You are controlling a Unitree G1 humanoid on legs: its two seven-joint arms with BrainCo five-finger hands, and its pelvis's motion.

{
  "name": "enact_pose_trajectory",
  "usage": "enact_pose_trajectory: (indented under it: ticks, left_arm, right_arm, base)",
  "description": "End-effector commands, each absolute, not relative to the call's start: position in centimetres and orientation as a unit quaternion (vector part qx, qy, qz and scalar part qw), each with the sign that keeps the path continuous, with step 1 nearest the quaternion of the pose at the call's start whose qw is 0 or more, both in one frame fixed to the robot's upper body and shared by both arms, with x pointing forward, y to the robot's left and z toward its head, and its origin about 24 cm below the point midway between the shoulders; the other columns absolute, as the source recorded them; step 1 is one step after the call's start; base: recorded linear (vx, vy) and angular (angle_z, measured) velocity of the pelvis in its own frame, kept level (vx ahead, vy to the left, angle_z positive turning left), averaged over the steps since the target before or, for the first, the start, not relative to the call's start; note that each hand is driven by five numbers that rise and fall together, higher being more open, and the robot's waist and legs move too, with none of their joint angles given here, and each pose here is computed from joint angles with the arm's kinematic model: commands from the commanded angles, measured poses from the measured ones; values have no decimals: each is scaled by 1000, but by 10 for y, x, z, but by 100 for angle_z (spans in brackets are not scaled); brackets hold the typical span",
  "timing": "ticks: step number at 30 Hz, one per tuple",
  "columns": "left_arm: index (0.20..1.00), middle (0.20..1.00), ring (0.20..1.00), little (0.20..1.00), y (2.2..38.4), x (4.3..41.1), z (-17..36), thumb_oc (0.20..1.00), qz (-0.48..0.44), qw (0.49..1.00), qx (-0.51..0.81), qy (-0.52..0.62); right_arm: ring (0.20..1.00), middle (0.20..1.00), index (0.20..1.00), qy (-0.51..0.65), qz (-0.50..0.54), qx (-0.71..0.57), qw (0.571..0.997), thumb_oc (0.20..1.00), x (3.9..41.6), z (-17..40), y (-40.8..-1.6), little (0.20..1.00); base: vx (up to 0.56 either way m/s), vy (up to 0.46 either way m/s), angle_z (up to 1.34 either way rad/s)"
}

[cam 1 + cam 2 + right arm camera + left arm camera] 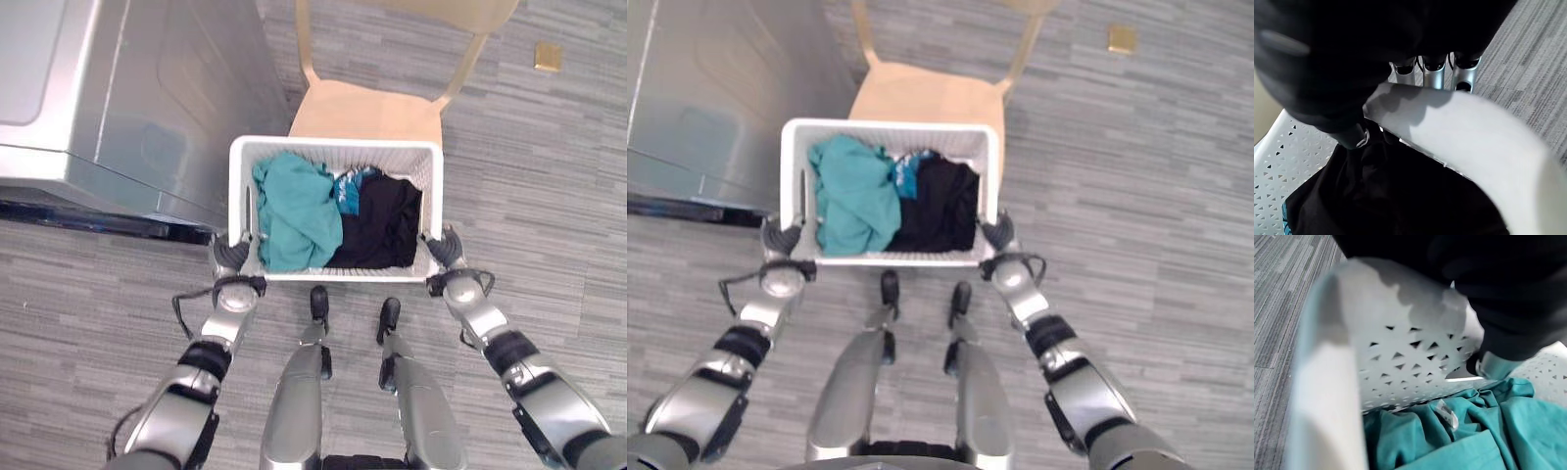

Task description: Grab the laundry basket,head to the washer,open it,put in the laundry and shut it.

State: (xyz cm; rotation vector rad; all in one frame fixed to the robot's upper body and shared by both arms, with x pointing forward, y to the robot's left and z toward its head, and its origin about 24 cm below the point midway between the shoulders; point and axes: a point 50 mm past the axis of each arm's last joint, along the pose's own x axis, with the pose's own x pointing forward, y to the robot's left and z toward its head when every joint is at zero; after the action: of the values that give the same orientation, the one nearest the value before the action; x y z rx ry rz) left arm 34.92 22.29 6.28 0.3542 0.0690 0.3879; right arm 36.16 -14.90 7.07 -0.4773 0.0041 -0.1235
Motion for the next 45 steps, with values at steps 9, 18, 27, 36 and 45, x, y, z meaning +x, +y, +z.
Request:
enact_pose_trajectory:
  ticks: [9, 18, 27, 36, 45]
  left_arm:
    - [438, 438, 438, 438, 171, 370, 107, 438, 112, 977, 164, -81]
    - [1000, 1000, 1000, 1000, 163, 359, 102, 1000, 78, 984, 135, -90]
    - [1000, 1000, 1000, 1000, 195, 343, 83, 1000, 107, 986, 114, -58]
    - [1000, 1000, 1000, 1000, 226, 322, 61, 1000, 137, 986, 90, -16]
    - [1000, 1000, 1000, 1000, 229, 316, 49, 1000, 135, 988, 77, 9]
  right_arm:
    - [200, 200, 200, -86, -23, -201, 976, 200, 359, 92, -104, 200]
    - [1000, 1000, 1000, -86, -50, -202, 974, 1000, 348, 84, -124, 1000]
    - [1000, 1000, 1000, -70, -52, -185, 979, 1000, 335, 76, -153, 1000]
    - [1000, 1000, 1000, -40, -44, -172, 983, 1000, 313, 62, -184, 1000]
    - [1000, 1000, 1000, -32, -34, -165, 985, 1000, 309, 57, -184, 1000]
  base:
    - [10, 14, 5]
    - [-9, 5, -6]
    - [-18, -22, -6]
    - [-9, -42, 2]
    - [-25, -7, -1]
